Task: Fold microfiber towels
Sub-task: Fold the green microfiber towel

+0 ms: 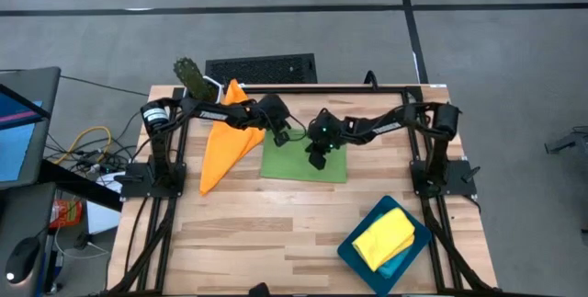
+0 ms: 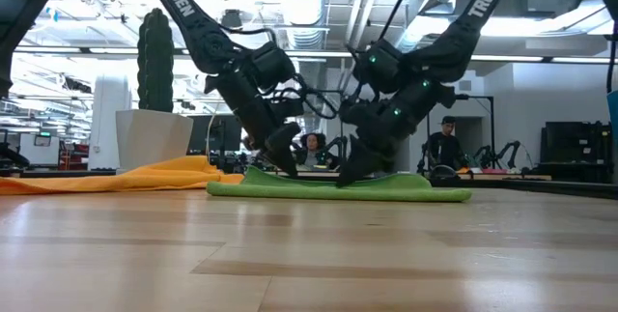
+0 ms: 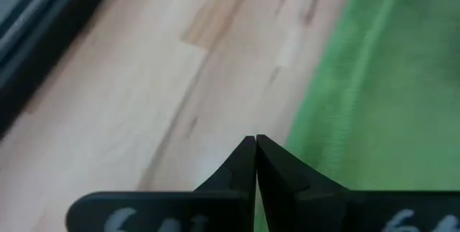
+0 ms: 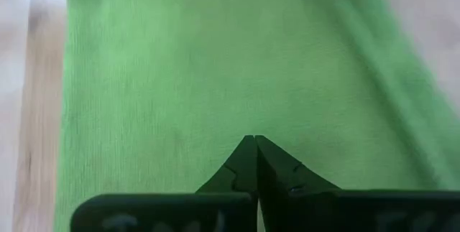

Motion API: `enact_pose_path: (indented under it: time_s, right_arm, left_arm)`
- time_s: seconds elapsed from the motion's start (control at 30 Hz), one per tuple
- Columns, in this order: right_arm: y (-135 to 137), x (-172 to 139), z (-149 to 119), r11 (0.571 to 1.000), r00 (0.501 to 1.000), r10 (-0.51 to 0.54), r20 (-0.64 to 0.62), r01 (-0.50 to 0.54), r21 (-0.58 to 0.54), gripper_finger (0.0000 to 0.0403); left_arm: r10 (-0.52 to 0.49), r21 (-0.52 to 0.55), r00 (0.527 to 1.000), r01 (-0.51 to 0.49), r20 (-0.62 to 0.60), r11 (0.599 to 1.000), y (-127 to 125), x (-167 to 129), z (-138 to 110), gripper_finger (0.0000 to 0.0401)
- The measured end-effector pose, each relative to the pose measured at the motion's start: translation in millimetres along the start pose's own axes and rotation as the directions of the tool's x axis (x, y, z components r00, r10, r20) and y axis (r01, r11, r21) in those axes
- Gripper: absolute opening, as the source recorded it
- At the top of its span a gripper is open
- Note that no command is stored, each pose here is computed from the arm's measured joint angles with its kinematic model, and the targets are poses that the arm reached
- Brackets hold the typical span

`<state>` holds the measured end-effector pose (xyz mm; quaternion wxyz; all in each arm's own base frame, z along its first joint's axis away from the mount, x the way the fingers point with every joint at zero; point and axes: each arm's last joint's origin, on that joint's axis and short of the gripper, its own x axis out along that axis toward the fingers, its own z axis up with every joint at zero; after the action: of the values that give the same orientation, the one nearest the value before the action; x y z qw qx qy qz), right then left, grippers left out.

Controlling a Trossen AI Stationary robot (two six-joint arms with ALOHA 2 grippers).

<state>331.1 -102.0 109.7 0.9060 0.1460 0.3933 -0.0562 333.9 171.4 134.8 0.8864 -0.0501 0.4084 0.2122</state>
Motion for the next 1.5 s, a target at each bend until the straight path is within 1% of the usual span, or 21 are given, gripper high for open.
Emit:
enact_pose_path:
  time_s: [0.07, 0.1, 0.13, 0.2, 0.27, 0.33, 0.4, 0.5, 0.57, 0.63, 0.73, 0.83, 0.93, 1.0, 1.1, 1.23, 1.37, 1.5]
  right_arm:
    - [-1, 3, -2, 1.000, 1.000, 0.006, -0.004, -0.006, 0.001, 0.0022]
    - [-1, 3, -2, 1.000, 1.000, 0.009, -0.004, -0.009, 0.001, 0.0020]
    - [-1, 3, -2, 1.000, 1.000, 0.008, -0.002, -0.008, 0.001, 0.0018]
    - [-1, 2, -1, 1.000, 1.000, 0.007, 0.001, -0.007, 0.002, 0.0015]
    - [-1, -1, 3, 1.000, 1.000, 0.007, 0.021, -0.007, -0.001, 0.0015]
    - [-3, -2, 6, 1.000, 0.999, 0.004, 0.043, -0.004, 0.000, 0.0019]
    - [-7, -3, 5, 1.000, 0.999, -0.005, 0.038, 0.004, 0.019, 0.0023]
    - [-12, -4, 6, 0.999, 0.999, -0.008, 0.044, 0.006, 0.036, 0.0023]
    - [-15, -5, 7, 0.999, 0.999, 0.001, 0.054, -0.003, 0.033, 0.0019]
    - [-19, -6, 9, 1.000, 0.997, 0.001, 0.079, -0.004, 0.030, 0.0016]
    - [-28, -9, 12, 0.999, 0.994, -0.015, 0.105, 0.011, 0.040, 0.0015]
    - [-35, -8, 10, 0.998, 0.994, -0.031, 0.102, 0.025, 0.056, 0.0019]
    - [-40, -1, 3, 0.998, 0.997, -0.033, 0.076, 0.028, 0.062, 0.0020]
    - [-43, 4, 0, 0.998, 0.998, -0.024, 0.065, 0.020, 0.065, 0.0018]
    - [-44, 5, 0, 0.999, 0.997, -0.028, 0.069, 0.026, 0.036, 0.0015]
    - [-46, 4, 0, 0.999, 0.997, -0.024, 0.069, 0.021, 0.046, 0.0019]
    - [-48, 3, 3, 0.996, 0.998, -0.021, 0.056, 0.016, 0.084, 0.0023]
    - [-48, 2, 12, 0.986, 0.999, -0.034, 0.038, 0.028, 0.167, 0.0016]
  left_arm:
    - [-0.002, -0.030, 1.000, 0.002, 0.000, 1.000, 4, 0, 0, 0.0004]
    - [-0.030, -0.058, 1.000, 0.030, 0.000, 0.998, 6, -3, 0, 0.0004]
    - [-0.075, -0.092, 0.997, 0.075, 0.005, 0.993, 8, -8, 2, 0.0004]
    - [-0.167, -0.143, 0.984, 0.173, 0.055, 0.974, 7, -20, 11, 0.0004]
    - [-0.232, -0.160, 0.969, 0.244, 0.088, 0.956, 0, -32, 18, 0.0004]
    - [-0.262, -0.138, 0.960, 0.274, 0.102, 0.952, -12, -44, 23, 0.0004]
    - [-0.266, -0.083, 0.956, 0.277, 0.123, 0.957, -25, -51, 28, 0.0004]
    - [-0.286, -0.003, 0.954, 0.288, 0.090, 0.958, -47, -50, 25, 0.0004]
    - [-0.293, 0.049, 0.954, 0.291, 0.060, 0.956, -63, -40, 19, 0.0004]
    - [-0.288, 0.080, 0.957, 0.286, 0.015, 0.955, -76, -27, 9, 0.0004]
    - [-0.287, 0.087, 0.958, 0.286, 0.002, 0.954, -89, -8, 0, 0.0004]
    - [-0.271, 0.055, 0.962, 0.272, -0.021, 0.961, -91, 8, -10, 0.0004]
    - [-0.271, 0.038, 0.962, 0.271, -0.018, 0.962, -92, 13, -11, 0.0004]
    - [-0.276, 0.035, 0.961, 0.276, -0.017, 0.961, -93, 13, -11, 0.0004]
    - [-0.277, 0.034, 0.961, 0.278, -0.018, 0.960, -93, 13, -11, 0.0004]
    - [-0.279, 0.035, 0.960, 0.280, -0.026, 0.959, -94, 13, -12, 0.0004]
    - [-0.279, 0.036, 0.960, 0.280, -0.030, 0.959, -95, 13, -13, 0.0004]
    - [-0.291, 0.022, 0.956, 0.292, -0.036, 0.956, -97, 13, -14, 0.0004]
